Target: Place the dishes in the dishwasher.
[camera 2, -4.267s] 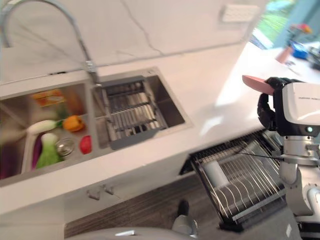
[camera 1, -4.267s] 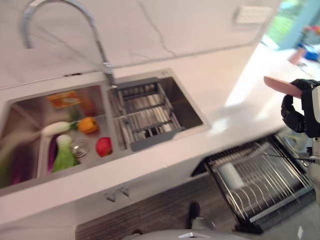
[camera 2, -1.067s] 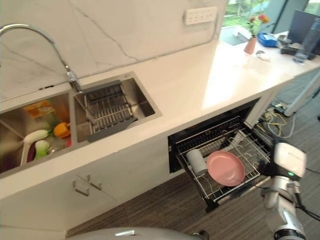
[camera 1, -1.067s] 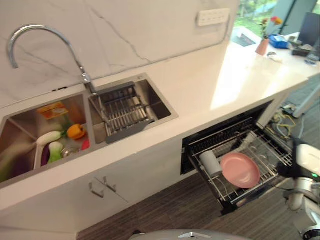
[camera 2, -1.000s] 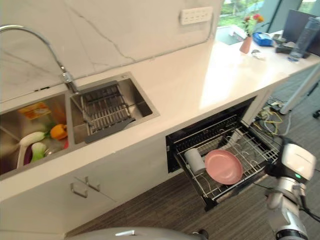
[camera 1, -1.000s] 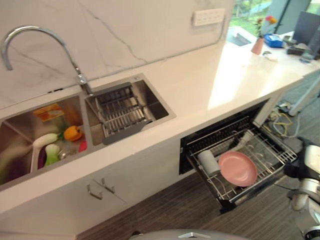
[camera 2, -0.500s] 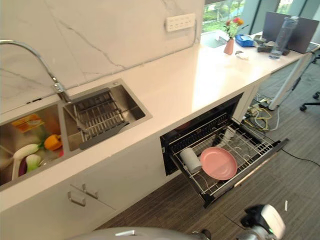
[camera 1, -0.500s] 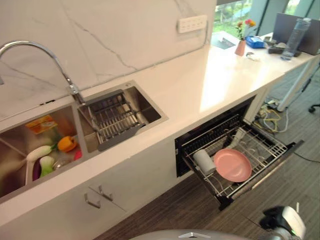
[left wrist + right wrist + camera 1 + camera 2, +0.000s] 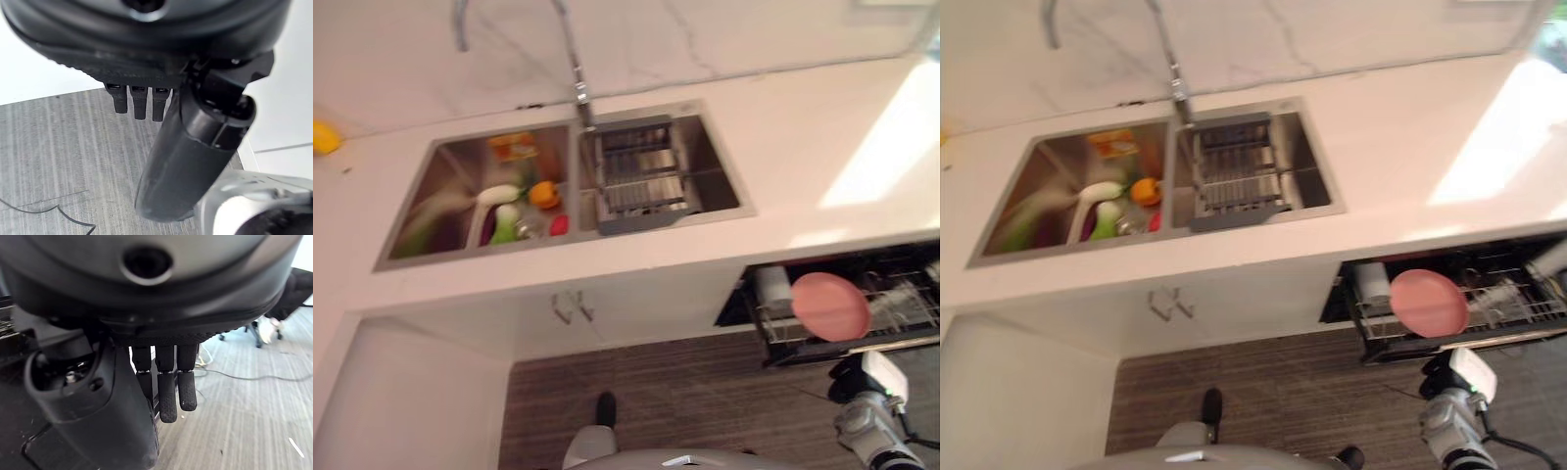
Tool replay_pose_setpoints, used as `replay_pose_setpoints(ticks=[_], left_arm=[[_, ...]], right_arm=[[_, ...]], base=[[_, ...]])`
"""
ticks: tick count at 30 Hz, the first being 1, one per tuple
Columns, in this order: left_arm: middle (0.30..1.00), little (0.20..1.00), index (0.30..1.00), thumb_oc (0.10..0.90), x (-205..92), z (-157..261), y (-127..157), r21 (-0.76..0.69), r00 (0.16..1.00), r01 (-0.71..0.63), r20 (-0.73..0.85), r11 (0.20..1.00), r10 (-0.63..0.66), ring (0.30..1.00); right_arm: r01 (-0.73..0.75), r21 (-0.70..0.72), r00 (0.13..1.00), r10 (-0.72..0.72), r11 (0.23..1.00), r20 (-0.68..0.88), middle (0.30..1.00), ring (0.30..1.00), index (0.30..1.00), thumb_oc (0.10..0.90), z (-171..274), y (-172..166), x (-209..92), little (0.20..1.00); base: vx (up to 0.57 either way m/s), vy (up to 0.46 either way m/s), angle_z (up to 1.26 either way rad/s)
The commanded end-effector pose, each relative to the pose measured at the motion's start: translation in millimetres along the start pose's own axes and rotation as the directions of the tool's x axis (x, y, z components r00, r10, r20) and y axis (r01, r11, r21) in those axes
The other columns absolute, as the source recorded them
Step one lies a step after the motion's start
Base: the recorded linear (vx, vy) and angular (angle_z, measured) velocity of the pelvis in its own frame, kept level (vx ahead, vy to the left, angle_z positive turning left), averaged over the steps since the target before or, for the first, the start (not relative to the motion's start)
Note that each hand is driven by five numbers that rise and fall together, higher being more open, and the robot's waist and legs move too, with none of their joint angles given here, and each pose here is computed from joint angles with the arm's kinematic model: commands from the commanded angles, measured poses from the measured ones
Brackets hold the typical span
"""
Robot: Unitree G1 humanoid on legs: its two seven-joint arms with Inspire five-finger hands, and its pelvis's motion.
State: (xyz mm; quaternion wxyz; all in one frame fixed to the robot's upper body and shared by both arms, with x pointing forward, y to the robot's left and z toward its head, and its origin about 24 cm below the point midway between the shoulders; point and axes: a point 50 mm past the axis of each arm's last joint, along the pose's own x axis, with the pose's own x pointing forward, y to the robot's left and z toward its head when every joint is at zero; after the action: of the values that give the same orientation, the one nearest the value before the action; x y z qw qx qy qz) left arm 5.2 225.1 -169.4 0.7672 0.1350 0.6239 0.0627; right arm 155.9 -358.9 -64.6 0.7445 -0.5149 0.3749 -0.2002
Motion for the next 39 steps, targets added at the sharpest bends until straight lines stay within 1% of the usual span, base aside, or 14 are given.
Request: replay_pose_setpoints(ticks=[1, 6, 9, 17, 18, 22, 23, 24, 29, 30, 32, 33, 34, 39], left_arm=[[0.9, 0.9, 0.9, 0.8, 6.7, 24.9, 28.2, 0.042, 0.996, -0.067, 0.056, 0.997, 0.065, 0.9], [0.9, 0.9, 0.9, 0.8, 7.1, 28.9, 32.6, 0.002, 0.995, -0.075, 0.069, 0.997, 0.075, 0.9], [0.9, 0.9, 0.9, 0.8, 7.9, 34.9, 32.4, -0.012, 0.994, -0.074, 0.082, 0.997, 0.075, 0.9], [0.9, 0.9, 0.9, 0.8, 8.5, 56.7, 36.1, -0.039, 0.985, -0.062, 0.158, 0.997, 0.067, 0.9], [0.9, 0.9, 0.9, 0.8, 9.3, 56.9, 34.8, -0.05, 0.988, -0.049, 0.143, 0.998, 0.055, 0.9], [0.9, 0.9, 0.9, 0.8, 10.2, 57.1, 33.7, -0.102, 0.991, -0.042, 0.125, 0.994, 0.055, 0.9], [0.9, 0.9, 0.9, 0.8, 10.2, 56.5, 29.8, -0.151, 0.992, -0.023, 0.12, 0.988, 0.041, 0.9], [0.9, 0.9, 0.9, 0.8, 10.2, 56.5, 29.8, -0.151, 0.992, -0.023, 0.12, 0.988, 0.041, 0.9], [0.9, 0.9, 0.9, 0.8, 10.2, 43.8, 29.1, -0.18, 0.997, -0.009, 0.074, 0.984, 0.022, 0.9], [0.9, 0.9, 0.9, 0.8, 10.2, 43.8, 29.1, -0.18, 0.997, -0.009, 0.074, 0.984, 0.022, 0.9], [0.9, 0.9, 0.9, 0.8, 10.5, 35.3, 33.5, -0.21, 1.0, 0.002, 0.03, 0.978, 0.005, 0.9], [0.9, 0.9, 0.9, 0.8, 10.5, 35.3, 33.5, -0.21, 1.0, 0.002, 0.03, 0.978, 0.005, 0.9], [0.9, 0.9, 0.9, 0.8, 10.5, 32.5, 37.2, -0.205, 1.0, -0.005, 0.013, 0.979, 0.008, 0.9], [0.9, 0.9, 0.9, 0.8, 11.6, 41.0, 46.4, -0.154, 0.999, -0.015, 0.027, 0.988, 0.02, 0.9]], right_arm=[[0.38, 0.103, 0.808, -0.384, 0.919, 0.447, 0.3, 0.3, 0.3, 0.4, 136.1, -118.6, 32.3, 0.3], [0.494, 0.169, 0.701, -0.506, 0.853, 0.503, 0.3, 0.3, 0.3, 0.4, 180.5, -169.5, 30.9, 0.3], [0.504, 0.206, 0.675, -0.532, 0.838, 0.512, 0.3, 0.3, 0.3, 0.4, 194.6, -177.7, 28.0, 0.3], [0.452, 0.189, 0.65, -0.467, 0.872, 0.599, 0.324, 0.324, 0.324, 0.416, 217.0, -149.4, 16.6, 0.324], [0.383, 0.196, 0.681, -0.419, 0.903, 0.6, 0.9, 0.9, 0.9, 0.8, 216.0, -126.9, 13.8, 0.9], [0.22, 0.213, 0.764, -0.304, 0.952, 0.569, 0.9, 0.9, 0.9, 0.8, 198.6, -78.8, 7.9, 0.9], [0.056, 0.225, 0.856, -0.163, 0.973, 0.491, 0.9, 0.9, 0.9, 0.8, 166.5, -29.8, 1.1, 0.9], [0.056, 0.225, 0.856, -0.163, 0.973, 0.491, 0.9, 0.9, 0.9, 0.8, 166.5, -29.8, 1.1, 0.9], [-0.22, 0.24, 0.947, 0.147, 0.946, 0.286, 0.9, 0.9, 0.9, 0.8, 92.7, 53.0, -27.7, 0.9], [-0.22, 0.24, 0.947, 0.147, 0.946, 0.286, 0.9, 0.9, 0.9, 0.8, 92.7, 53.0, -27.7, 0.9], [-0.437, 0.323, 0.895, 0.441, 0.84, 0.065, 0.9, 0.9, 0.9, 0.8, 32.2, 109.7, -66.5, 0.9], [-0.437, 0.323, 0.895, 0.441, 0.84, 0.065, 0.9, 0.9, 0.9, 0.8, 32.2, 109.7, -66.5, 0.9], [-0.501, 0.367, 0.817, 0.569, 0.783, -0.098, 0.9, 0.9, 0.9, 0.8, -4.0, 131.9, -88.6, 0.9], [-0.488, 0.479, 0.752, 0.631, 0.729, -0.194, 0.9, 0.9, 0.9, 0.8, -20.6, 139.7, -98.4, 0.9]], base=[[-0.01, 0.027, 0.5], [-0.02, 0.019, 0.27], [0.0, -0.008, 0.08], [0.01, -0.037, 0.03], [-0.02, -0.038, -0.09], [0.0, -0.01, -0.08], [0.03, 0.007, -0.08], [0.04, 0.015, 0.05], [0.04, 0.032, -0.11], [0.08, 0.111, -0.08], [0.11, 0.19, -0.1], [0.13, 0.349, -0.25], [0.03, 0.352, -0.27], [0.04, 0.164, -0.09]])
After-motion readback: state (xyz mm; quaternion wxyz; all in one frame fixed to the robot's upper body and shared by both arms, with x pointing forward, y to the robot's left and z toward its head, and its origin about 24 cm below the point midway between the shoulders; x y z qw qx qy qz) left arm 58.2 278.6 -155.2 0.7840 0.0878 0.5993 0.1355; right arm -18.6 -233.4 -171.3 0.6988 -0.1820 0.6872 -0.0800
